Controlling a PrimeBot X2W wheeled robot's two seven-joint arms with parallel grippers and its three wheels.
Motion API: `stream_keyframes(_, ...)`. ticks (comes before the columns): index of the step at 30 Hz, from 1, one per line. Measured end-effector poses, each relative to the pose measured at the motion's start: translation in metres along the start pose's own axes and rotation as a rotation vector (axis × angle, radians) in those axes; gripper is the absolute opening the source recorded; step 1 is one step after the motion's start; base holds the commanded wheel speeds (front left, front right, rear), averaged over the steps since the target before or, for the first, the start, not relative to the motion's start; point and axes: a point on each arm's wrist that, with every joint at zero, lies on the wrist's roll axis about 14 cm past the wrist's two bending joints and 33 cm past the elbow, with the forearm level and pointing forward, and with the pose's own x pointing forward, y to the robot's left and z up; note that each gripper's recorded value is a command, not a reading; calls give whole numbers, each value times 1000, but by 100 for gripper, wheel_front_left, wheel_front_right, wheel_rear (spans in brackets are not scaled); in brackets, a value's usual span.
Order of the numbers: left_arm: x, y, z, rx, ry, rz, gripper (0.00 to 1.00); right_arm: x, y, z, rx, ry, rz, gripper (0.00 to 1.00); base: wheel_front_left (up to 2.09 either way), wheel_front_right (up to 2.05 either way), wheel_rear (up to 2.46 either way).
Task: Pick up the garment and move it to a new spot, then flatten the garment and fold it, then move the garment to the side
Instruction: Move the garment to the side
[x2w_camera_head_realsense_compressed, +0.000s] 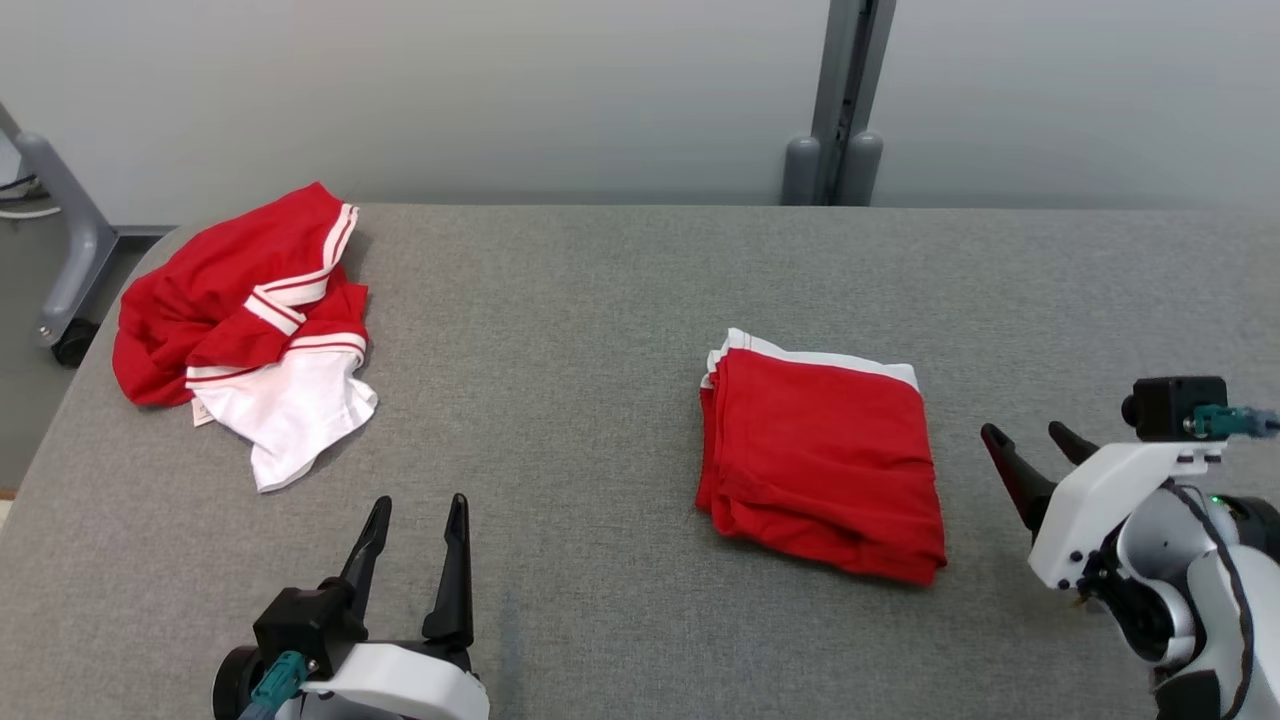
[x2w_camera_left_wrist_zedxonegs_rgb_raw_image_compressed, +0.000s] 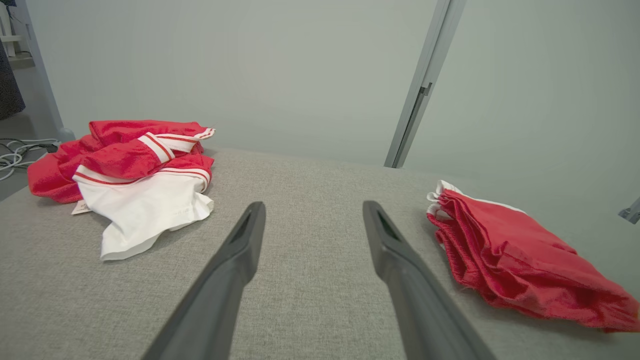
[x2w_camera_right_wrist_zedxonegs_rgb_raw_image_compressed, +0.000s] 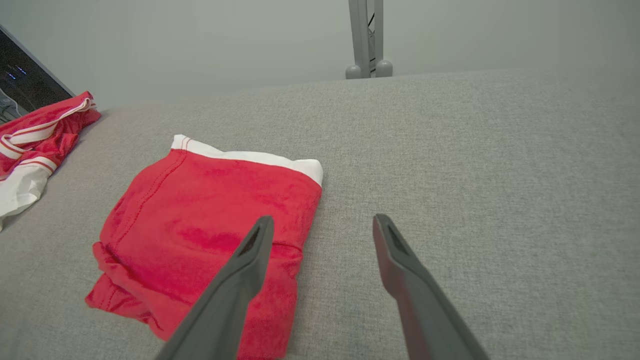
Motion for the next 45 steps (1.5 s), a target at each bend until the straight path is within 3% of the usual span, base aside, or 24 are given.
stream_keyframes(14, 4, 29, -3, 5, 16, 88, 100, 48, 16, -39, 22, 362, 128, 100, 0, 0, 0)
stream_keyframes(22, 1, 39, -6, 4, 28, 124, 100, 62, 19, -64, 38, 477, 138, 100, 0, 0, 0)
stream_keyframes(23, 2, 40, -6, 4, 27, 125, 100, 63, 19, -66, 36, 484, 139, 65, 0, 0, 0)
stream_keyframes(24, 2, 40, -6, 4, 27, 126, 100, 64, 20, -67, 35, 488, 141, 65, 0, 0, 0)
stream_keyframes(25, 2, 40, -6, 5, 28, 128, 100, 65, 20, -67, 33, 486, 141, 43, 0, 0, 0)
stream_keyframes(27, 3, 40, -6, 5, 27, 127, 100, 67, 19, -67, 27, 482, 143, 29, 0, 0, 0)
stream_keyframes(29, 5, 40, -7, 6, 29, 125, 100, 69, 17, -65, 13, 463, 141, 0, 0, 0, 0)
stream_keyframes(38, 28, 19, -11, 29, 36, 45, 100, 74, -12, -47, -63, 386, 91, 0, 0, 0, 0)
stream_keyframes(45, 52, -24, -23, 28, 58, -94, 100, 62, -57, -29, -90, 332, -3, 0, 0, 0, 0)
